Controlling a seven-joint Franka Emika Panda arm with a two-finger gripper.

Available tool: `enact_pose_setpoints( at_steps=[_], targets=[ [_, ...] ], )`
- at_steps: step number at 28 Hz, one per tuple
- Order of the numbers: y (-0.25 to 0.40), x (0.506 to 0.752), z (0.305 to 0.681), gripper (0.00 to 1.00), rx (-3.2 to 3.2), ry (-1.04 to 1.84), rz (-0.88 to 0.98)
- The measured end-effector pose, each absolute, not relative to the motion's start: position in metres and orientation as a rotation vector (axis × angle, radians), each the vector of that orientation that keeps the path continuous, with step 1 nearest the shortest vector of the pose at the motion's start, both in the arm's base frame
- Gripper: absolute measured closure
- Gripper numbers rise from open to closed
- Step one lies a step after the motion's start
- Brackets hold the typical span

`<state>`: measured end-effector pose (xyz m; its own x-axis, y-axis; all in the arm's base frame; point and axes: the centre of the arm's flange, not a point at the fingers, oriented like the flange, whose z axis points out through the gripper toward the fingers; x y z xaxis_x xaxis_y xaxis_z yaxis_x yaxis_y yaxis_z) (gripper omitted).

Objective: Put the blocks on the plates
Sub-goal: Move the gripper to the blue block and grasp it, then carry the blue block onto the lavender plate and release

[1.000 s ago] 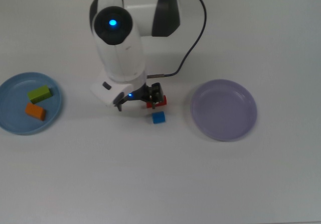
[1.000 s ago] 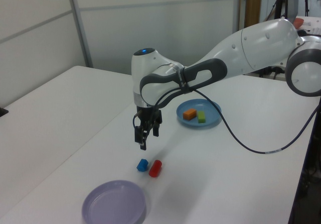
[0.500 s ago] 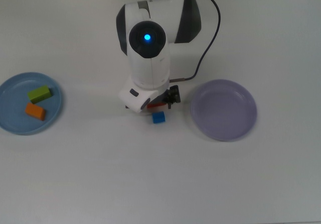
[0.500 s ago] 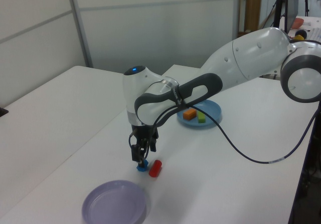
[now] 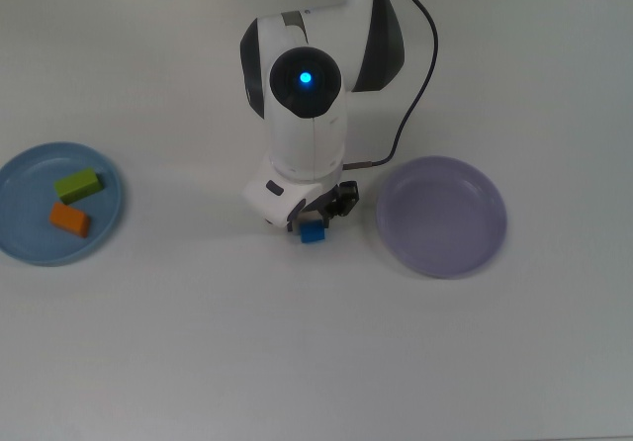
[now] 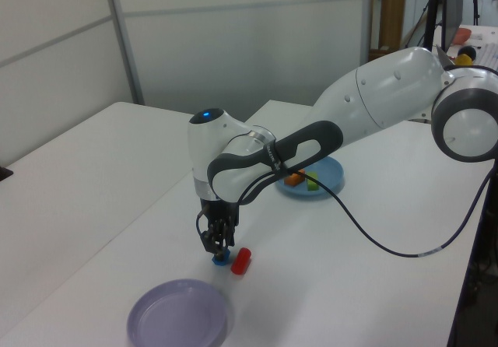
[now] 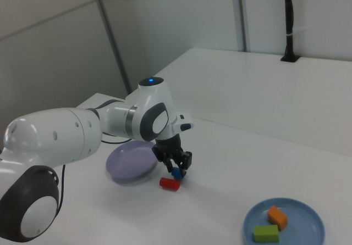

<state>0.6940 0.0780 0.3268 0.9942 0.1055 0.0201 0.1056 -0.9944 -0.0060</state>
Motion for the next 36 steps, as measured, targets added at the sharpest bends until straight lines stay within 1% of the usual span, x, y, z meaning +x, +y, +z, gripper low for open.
enact_pose_setpoints(
  at_steps=[1, 2, 4, 5, 12, 15, 21, 23, 27, 31, 36],
  targets=[
    [0.078, 0.694, 0.327, 0.46, -3.130, -0.166, -0.033],
    [0.078, 0.694, 0.327, 0.52, -3.130, -0.166, -0.037],
    [0.078, 0.695, 0.328, 0.59, -3.129, -0.166, -0.043],
    [0.079, 0.695, 0.328, 0.61, -3.129, -0.167, -0.045],
    [0.082, 0.695, 0.329, 0.61, -3.129, -0.175, -0.051],
    [0.082, 0.697, 0.336, 0.61, -3.129, -0.174, -0.070],
    [0.099, 0.697, 0.371, 0.61, -3.116, -0.170, -0.154],
    [0.114, 0.694, 0.384, 0.61, -3.105, -0.167, -0.182],
    [0.155, 0.685, 0.400, 0.61, -3.073, -0.184, -0.207],
    [0.192, 0.674, 0.400, 0.61, -3.082, -0.245, -0.213],
    [0.227, 0.663, 0.382, 0.61, -3.136, -0.275, -0.203]
  ],
)
